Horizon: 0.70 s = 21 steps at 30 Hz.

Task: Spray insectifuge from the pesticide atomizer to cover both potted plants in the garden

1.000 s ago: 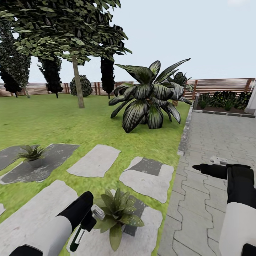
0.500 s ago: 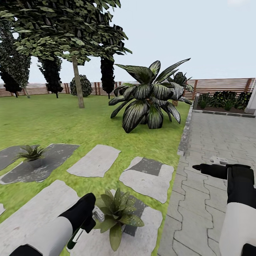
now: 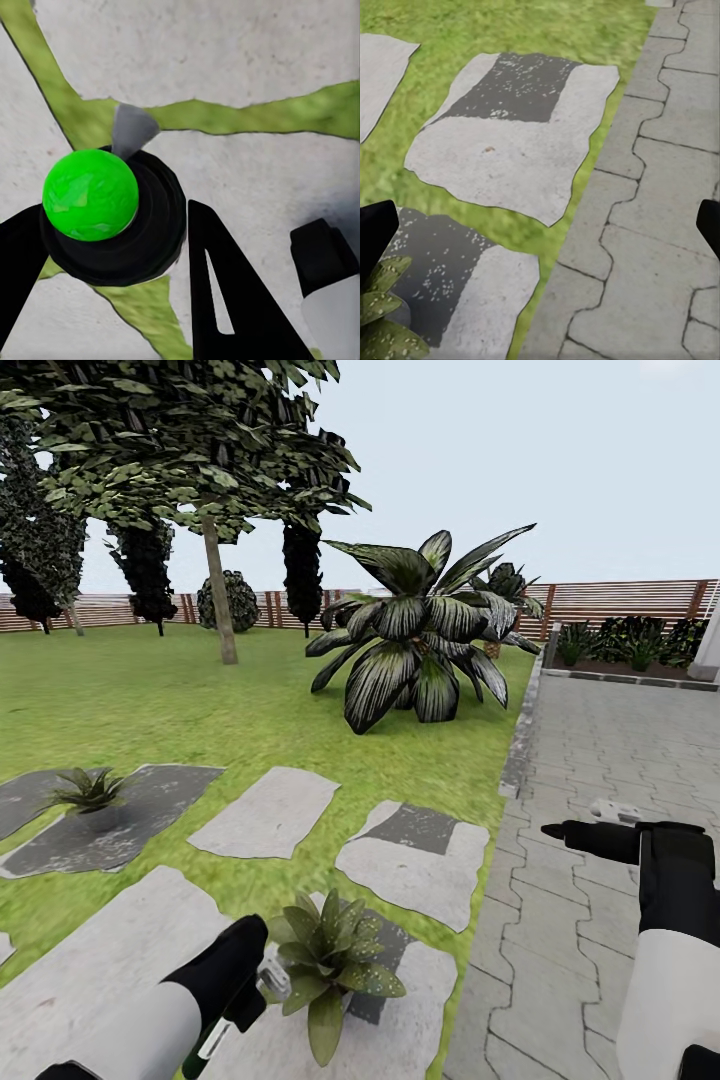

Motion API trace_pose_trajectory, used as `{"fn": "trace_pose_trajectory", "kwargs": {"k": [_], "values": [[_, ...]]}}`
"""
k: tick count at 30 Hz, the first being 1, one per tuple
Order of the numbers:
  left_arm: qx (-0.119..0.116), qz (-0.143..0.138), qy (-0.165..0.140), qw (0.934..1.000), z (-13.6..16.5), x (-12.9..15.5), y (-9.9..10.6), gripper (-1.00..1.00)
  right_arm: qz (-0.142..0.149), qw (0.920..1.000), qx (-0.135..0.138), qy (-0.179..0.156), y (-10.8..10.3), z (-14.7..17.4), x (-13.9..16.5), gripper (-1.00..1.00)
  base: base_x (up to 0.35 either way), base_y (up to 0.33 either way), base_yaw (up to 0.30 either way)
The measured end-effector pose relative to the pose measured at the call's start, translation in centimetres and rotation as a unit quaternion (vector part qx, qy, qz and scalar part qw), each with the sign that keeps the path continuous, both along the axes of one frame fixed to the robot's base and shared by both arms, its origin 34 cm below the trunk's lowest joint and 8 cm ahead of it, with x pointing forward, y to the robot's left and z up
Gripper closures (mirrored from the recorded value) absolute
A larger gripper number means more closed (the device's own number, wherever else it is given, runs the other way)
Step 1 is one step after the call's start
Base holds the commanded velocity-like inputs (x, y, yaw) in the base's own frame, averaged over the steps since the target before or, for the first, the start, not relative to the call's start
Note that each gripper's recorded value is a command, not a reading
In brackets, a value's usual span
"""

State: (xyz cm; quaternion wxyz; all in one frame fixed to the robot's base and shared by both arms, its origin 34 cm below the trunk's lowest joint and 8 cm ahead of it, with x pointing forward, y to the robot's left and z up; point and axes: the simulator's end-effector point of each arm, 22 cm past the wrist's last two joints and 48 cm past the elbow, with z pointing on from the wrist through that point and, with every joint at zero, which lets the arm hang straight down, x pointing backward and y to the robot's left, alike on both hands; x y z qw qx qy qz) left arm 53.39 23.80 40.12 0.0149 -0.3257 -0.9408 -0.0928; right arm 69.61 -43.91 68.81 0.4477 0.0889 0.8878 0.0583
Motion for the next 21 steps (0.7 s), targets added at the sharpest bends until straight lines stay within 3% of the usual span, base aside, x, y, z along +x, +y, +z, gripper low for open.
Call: {"fn": "trace_pose_trajectory", "kwargs": {"k": [14, 21], "values": [[0.000, -0.004, 0.013, 0.9999, -1.1, -1.5, -0.4, 1.00, 0.000, 1.0000, 0.000, 0.000, 0.0, 0.0, 0.0, -1.00, 0.000, 0.000, 0.000], [0.015, -0.027, 0.026, 0.9992, -2.1, -3.1, -0.5, 1.00, 0.000, 1.0000, 0.000, 0.000, 0.0, 0.0, 0.0, -1.00, 0.000, 0.000, 0.000]]}}
